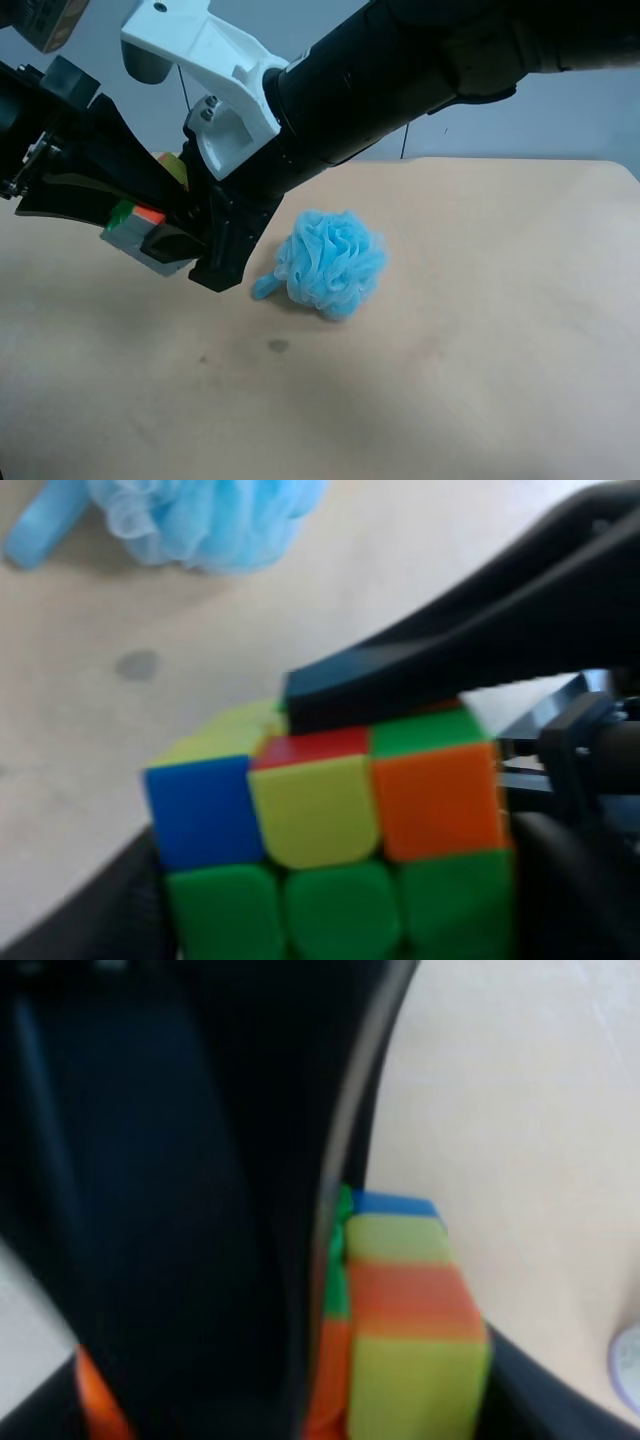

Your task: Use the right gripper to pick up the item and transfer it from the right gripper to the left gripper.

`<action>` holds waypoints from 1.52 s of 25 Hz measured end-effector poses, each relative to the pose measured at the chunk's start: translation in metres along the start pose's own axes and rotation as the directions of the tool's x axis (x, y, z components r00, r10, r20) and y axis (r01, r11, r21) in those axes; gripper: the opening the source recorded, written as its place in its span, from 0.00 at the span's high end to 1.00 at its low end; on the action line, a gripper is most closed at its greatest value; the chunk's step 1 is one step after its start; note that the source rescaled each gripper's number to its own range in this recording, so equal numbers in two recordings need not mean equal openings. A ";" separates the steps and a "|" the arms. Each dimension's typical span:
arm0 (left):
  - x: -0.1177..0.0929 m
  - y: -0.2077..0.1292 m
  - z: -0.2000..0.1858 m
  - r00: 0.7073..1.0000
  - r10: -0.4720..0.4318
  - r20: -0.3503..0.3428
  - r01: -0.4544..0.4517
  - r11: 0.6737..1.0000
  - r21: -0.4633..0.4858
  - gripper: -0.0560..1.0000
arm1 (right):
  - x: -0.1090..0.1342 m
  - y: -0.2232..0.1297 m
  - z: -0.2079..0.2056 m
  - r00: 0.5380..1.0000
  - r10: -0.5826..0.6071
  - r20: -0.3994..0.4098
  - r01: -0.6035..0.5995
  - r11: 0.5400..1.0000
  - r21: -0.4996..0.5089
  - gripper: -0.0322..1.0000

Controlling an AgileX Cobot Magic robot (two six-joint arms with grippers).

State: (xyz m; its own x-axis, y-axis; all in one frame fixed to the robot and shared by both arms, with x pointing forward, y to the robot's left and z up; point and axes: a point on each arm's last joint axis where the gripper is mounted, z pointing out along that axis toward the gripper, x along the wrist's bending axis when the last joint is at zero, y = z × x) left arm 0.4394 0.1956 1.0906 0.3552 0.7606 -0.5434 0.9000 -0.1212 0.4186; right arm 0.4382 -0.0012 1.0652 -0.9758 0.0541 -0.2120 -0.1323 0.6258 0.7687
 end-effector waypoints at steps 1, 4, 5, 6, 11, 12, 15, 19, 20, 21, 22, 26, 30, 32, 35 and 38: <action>0.000 0.000 0.000 1.000 0.000 -0.002 0.000 1.000 0.001 0.94 | 0.000 0.000 0.000 1.000 0.000 -0.001 0.000 1.000 0.001 0.97; 0.000 0.000 0.000 1.000 0.000 -0.003 0.000 1.000 0.001 0.94 | 0.000 0.000 0.001 1.000 0.001 0.000 -0.001 1.000 0.001 0.97; 0.000 0.000 0.000 1.000 -0.001 -0.001 0.001 1.000 0.000 0.94 | 0.000 0.000 0.001 1.000 0.001 0.000 -0.001 1.000 0.001 0.97; 0.000 0.000 0.000 1.000 -0.001 -0.001 0.001 1.000 0.000 0.94 | 0.000 0.000 0.001 1.000 0.001 0.000 -0.001 1.000 0.001 0.97; 0.000 0.000 0.000 1.000 -0.002 0.000 0.002 1.000 0.000 0.94 | 0.000 0.000 0.001 1.000 -0.014 -0.001 0.014 1.000 0.001 0.97; 0.000 0.000 0.000 1.000 -0.002 0.000 0.002 1.000 0.000 0.94 | 0.000 0.000 0.001 1.000 -0.024 -0.002 0.024 1.000 0.002 0.97; 0.000 0.000 0.000 1.000 0.004 -0.005 -0.004 1.000 -0.003 0.94 | 0.001 -0.001 0.001 0.999 -0.043 -0.009 0.044 0.999 0.002 0.69; 0.001 0.001 0.000 1.000 0.009 -0.011 -0.009 1.000 -0.009 0.94 | 0.000 0.000 0.001 0.999 -0.050 -0.004 0.050 0.999 0.001 0.10; 0.001 0.001 0.000 1.000 0.009 -0.011 -0.009 1.000 -0.009 0.94 | 0.000 0.000 0.001 0.999 -0.050 -0.004 0.050 0.999 0.001 0.06; 0.001 0.001 0.000 1.000 0.009 -0.011 -0.009 1.000 -0.011 0.94 | 0.000 0.000 0.001 0.999 -0.050 -0.004 0.050 0.999 0.001 0.04; 0.001 0.001 0.000 1.000 0.009 -0.011 -0.009 1.000 -0.011 0.94 | 0.000 0.000 0.001 0.999 -0.050 -0.004 0.050 0.999 0.001 0.02; 0.001 0.001 0.000 1.000 0.010 -0.012 -0.010 1.000 -0.013 0.94 | 0.001 0.004 -0.007 0.999 -0.046 0.003 0.046 0.999 -0.015 0.01; 0.001 0.001 0.000 1.000 0.010 -0.012 -0.010 1.000 -0.014 0.94 | 0.007 0.016 -0.032 1.000 -0.027 0.004 0.028 0.999 -0.046 0.00; 0.001 0.001 0.000 1.000 0.010 -0.012 -0.010 1.000 -0.014 0.94 | 0.011 0.020 -0.047 1.000 -0.028 0.000 0.028 0.999 -0.044 0.00; 0.001 0.001 0.000 1.000 0.010 -0.012 -0.010 1.000 -0.014 0.94 | 0.018 0.022 -0.068 1.000 -0.004 -0.006 0.004 1.000 -0.005 0.00; 0.001 0.001 0.000 1.000 0.010 -0.012 -0.010 1.000 -0.014 0.94 | 0.024 0.018 -0.088 0.999 0.036 0.000 -0.036 0.997 0.074 0.00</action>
State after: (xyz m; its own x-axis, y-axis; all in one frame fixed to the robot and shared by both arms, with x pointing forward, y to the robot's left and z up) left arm 0.4409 0.1963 1.0906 0.3611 0.7670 -0.5304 0.8928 -0.1203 0.4340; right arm 0.3970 -0.0567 1.1268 -0.9799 0.0769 -0.1840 -0.0835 0.6794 0.7290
